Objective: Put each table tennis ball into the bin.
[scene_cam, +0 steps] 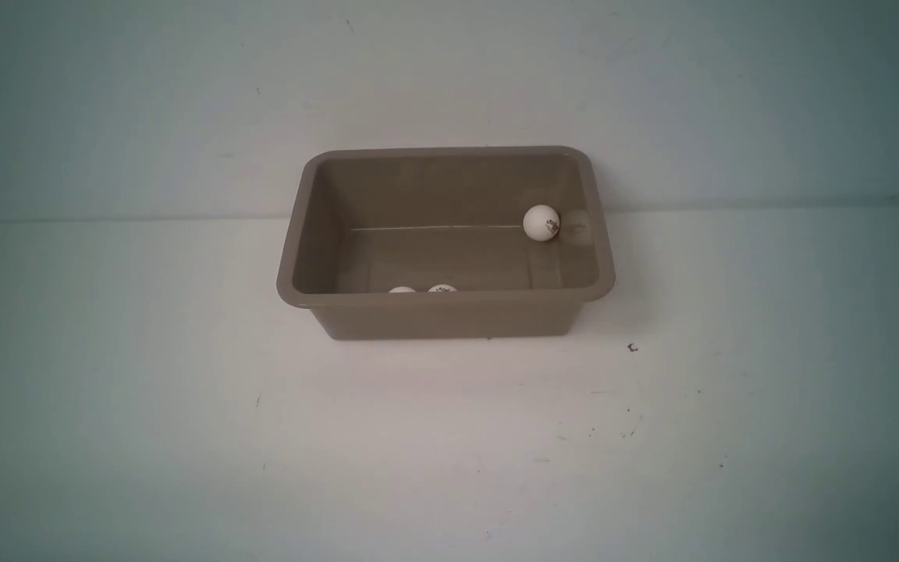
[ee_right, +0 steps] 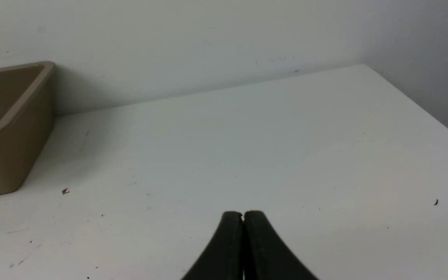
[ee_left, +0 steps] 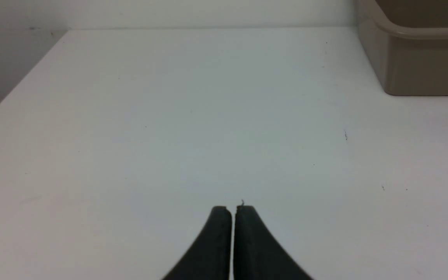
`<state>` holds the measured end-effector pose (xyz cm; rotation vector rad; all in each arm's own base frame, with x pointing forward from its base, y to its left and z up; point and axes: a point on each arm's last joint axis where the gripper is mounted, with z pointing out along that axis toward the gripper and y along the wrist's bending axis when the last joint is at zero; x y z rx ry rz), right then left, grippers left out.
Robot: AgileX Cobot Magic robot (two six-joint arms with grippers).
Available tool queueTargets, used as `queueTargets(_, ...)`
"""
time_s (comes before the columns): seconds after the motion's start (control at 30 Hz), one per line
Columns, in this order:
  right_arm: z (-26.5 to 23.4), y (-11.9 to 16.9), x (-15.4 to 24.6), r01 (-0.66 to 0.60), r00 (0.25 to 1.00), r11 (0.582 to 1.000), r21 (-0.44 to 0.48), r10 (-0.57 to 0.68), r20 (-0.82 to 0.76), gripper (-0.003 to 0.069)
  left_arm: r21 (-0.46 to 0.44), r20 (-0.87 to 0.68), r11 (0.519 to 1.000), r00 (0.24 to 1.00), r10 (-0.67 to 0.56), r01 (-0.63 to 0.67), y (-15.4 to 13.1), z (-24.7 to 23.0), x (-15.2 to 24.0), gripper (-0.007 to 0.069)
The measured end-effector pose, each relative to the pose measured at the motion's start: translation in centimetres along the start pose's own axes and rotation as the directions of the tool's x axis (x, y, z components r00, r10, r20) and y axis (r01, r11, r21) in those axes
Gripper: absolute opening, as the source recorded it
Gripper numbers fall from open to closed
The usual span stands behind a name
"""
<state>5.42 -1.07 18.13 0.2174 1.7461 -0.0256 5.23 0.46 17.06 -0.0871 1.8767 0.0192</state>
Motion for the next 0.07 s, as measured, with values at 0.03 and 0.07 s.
queueTargets(0.03, 0.00, 0.00, 0.00, 0.000, 1.000, 1.000, 0.000, 0.000, 0.000, -0.0017, 0.000, 0.000, 1.000, 1.000, 0.000, 0.000, 0.00, 0.00, 0.00, -0.0004)
queueTargets(0.07, 0.00, 0.00, 0.00, 0.000, 1.000, 1.000, 0.000, 0.000, 0.000, -0.0017, 0.000, 0.000, 1.000, 1.000, 0.000, 0.000, 0.00, 0.00, 0.00, -0.0004)
